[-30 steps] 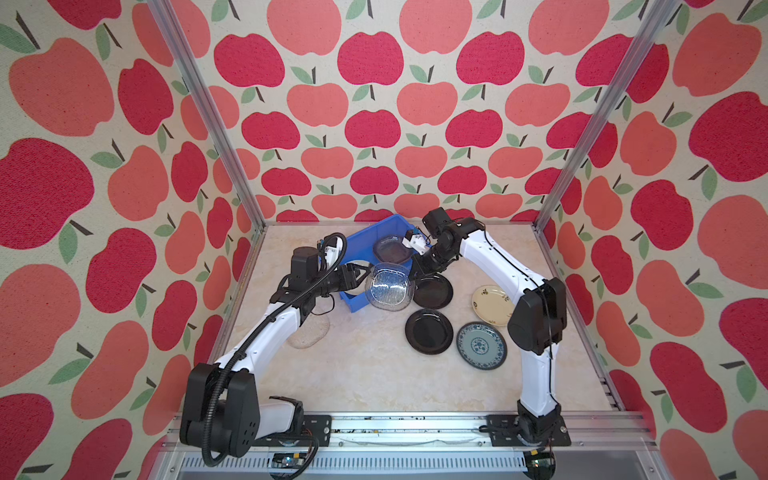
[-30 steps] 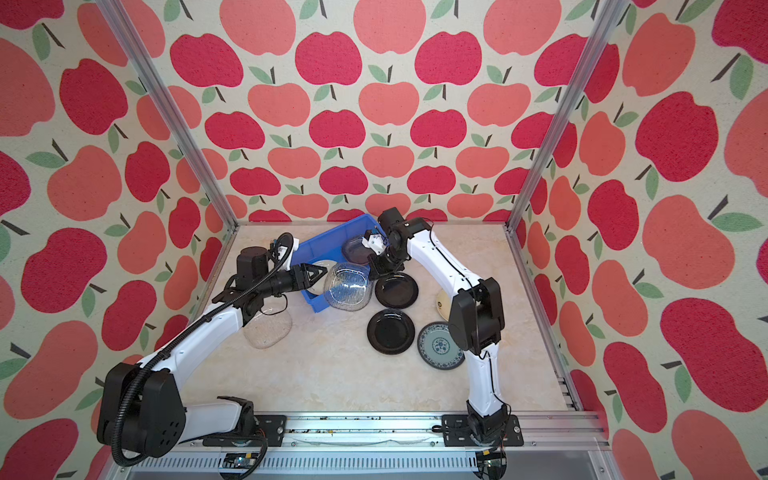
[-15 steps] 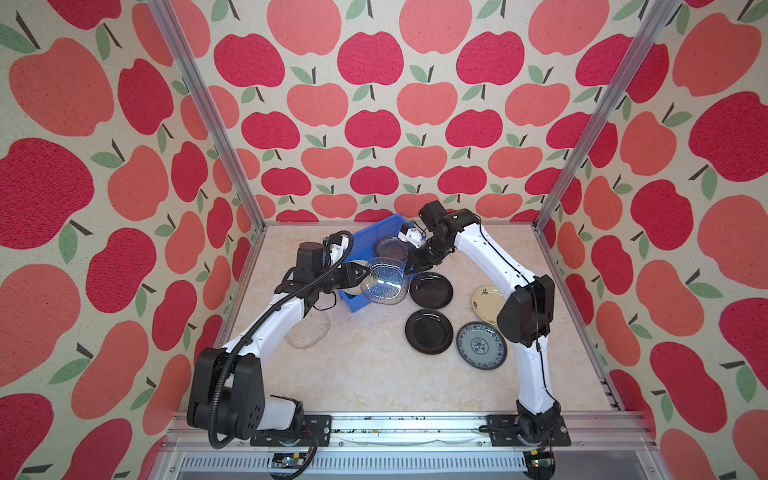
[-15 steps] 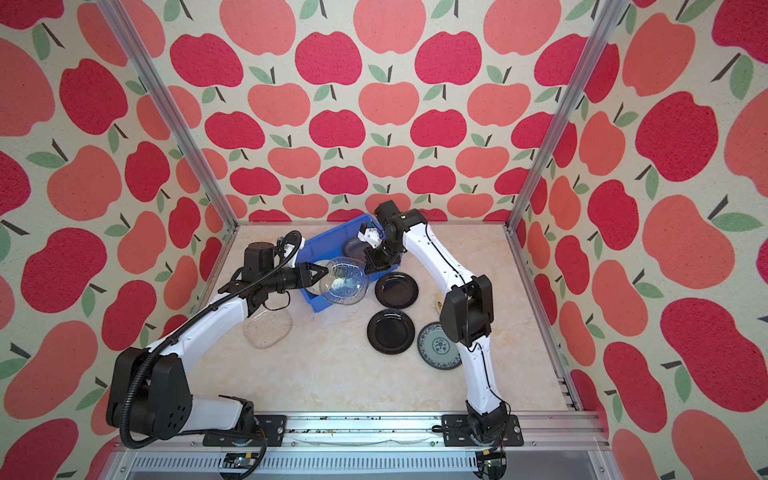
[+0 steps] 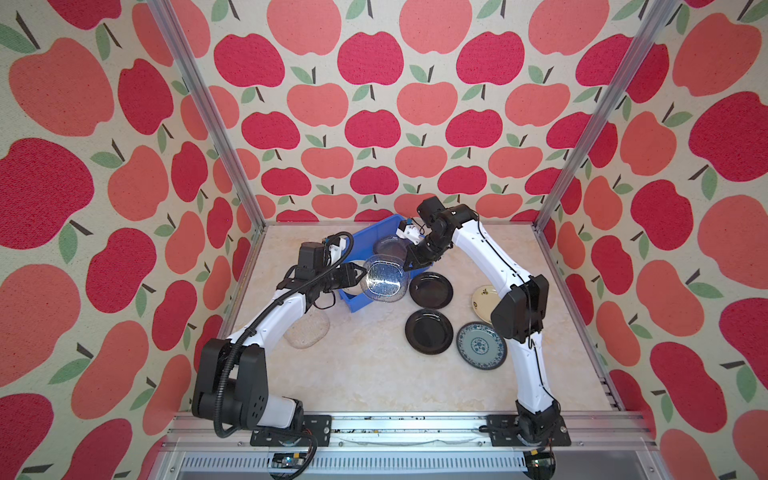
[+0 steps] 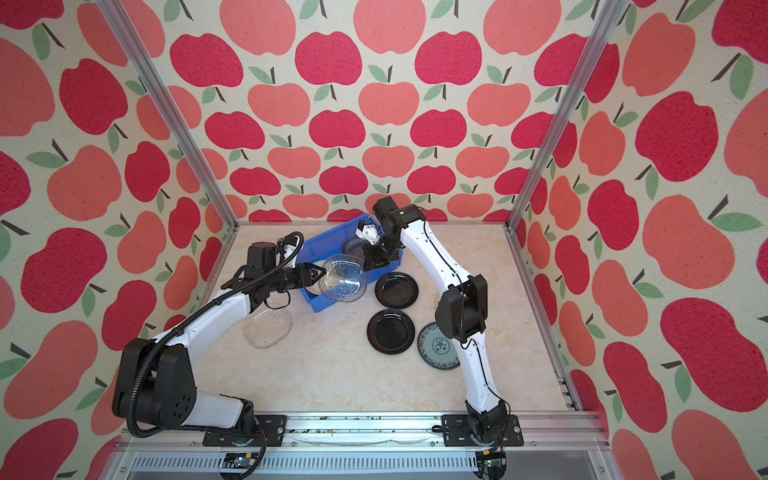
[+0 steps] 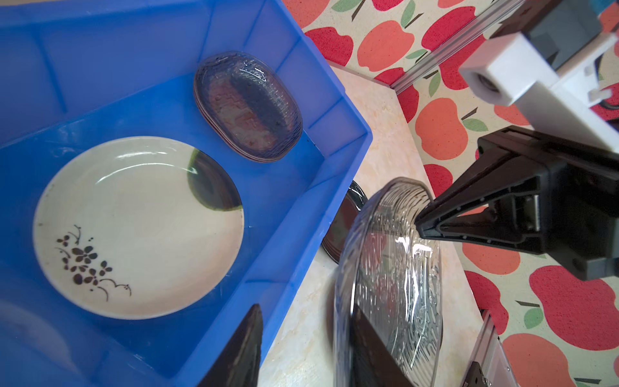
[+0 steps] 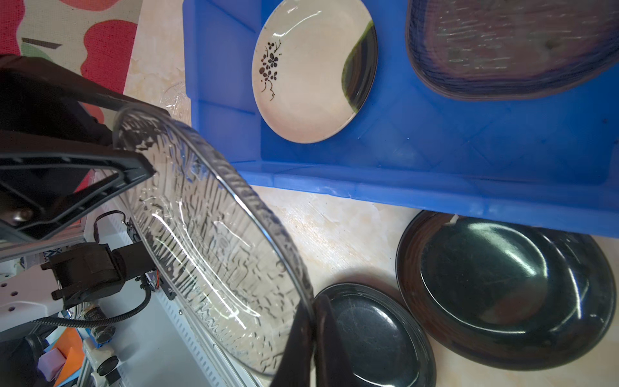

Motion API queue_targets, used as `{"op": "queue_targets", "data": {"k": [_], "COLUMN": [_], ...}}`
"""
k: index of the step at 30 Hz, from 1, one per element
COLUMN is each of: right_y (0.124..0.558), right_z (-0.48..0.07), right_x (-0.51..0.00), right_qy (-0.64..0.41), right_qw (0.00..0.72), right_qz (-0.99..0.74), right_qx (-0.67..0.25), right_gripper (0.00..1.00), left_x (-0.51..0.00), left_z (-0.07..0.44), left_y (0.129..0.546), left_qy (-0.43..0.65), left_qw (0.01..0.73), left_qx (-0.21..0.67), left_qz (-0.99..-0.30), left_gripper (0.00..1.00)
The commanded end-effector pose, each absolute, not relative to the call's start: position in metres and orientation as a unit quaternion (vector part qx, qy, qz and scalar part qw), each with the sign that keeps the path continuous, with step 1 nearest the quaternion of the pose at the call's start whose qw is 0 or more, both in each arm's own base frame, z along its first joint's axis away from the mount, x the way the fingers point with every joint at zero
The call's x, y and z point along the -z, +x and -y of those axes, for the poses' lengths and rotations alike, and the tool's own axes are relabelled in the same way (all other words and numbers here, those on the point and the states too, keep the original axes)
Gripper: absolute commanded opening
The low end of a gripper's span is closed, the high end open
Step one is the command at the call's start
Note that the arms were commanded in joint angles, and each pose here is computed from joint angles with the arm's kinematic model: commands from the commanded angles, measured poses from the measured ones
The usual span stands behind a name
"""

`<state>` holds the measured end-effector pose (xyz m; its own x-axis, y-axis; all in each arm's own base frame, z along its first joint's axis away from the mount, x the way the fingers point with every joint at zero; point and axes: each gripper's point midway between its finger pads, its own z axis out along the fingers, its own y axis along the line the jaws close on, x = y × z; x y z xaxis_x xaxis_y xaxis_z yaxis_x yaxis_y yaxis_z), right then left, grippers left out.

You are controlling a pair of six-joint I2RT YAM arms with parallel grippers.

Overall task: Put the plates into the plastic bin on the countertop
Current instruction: 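Lower the glass plate into the bin with the left gripper while the right releases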

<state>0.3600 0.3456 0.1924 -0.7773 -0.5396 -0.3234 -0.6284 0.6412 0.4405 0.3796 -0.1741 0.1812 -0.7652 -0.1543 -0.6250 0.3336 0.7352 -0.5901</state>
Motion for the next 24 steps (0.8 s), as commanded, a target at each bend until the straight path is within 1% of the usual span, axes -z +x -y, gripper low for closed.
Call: {"op": "queue_targets", "data": {"k": [1,4,7,9,13,15,20,21,24], "right_y": [0.357,0.358,0.359,0.361,0.364,0.367,0.388,0.395,0.418], "right_z": [-0.347,-0.347,-0.347,-0.348,-0.351,-0.351,-0.344,-0.339,-0.324], "right_x": [-0.192,-0.19,-0.19,-0.191,-0.189,-0.189,-0.193,-0.196,-0.21], "right_qy": [-0.329,-0.326,-0.323,-0.321,-0.315,-0.312,-0.289,-0.273,-0.225], "right_qw": [0.069,0.067,0.068,0.07,0.07,0.074,0.106,0.115,0.153], "right_qz": [-0.899,-0.901,-0.903,-0.903,-0.905,-0.906,-0.917,-0.922,-0.93], "right_qx": [-0.28,-0.277,-0.275,-0.277,-0.278,-0.276,-0.253,-0.247,-0.247], "right_gripper": [0.0,0.0,0.0,0.0,0.0,0.09,0.36,0.39,0.43], "left_x": [-0.186,-0.183,-0.181,-0.18,-0.179,-0.177,-0.179,-0.181,-0.195], "left_z": [0.175,0.174,0.174,0.174,0.175,0.175,0.169,0.169,0.17], "left_y": [0.389,0.392,0.395,0.397,0.401,0.402,0.411,0.414,0.428], "left_qy": [0.057,0.055,0.05,0.049,0.045,0.043,0.014,0.006,-0.02], "left_qw": [0.347,0.344,0.343,0.342,0.339,0.337,0.342,0.345,0.37], "left_qx": [0.358,0.354,0.351,0.351,0.351,0.348,0.314,0.31,0.3], "left_qz": [-0.865,-0.868,-0.87,-0.87,-0.872,-0.874,-0.885,-0.886,-0.879], "left_gripper": [0.4,0.33,0.19,0.15,0.04,0.0,0.0,0.0,0.0]}}
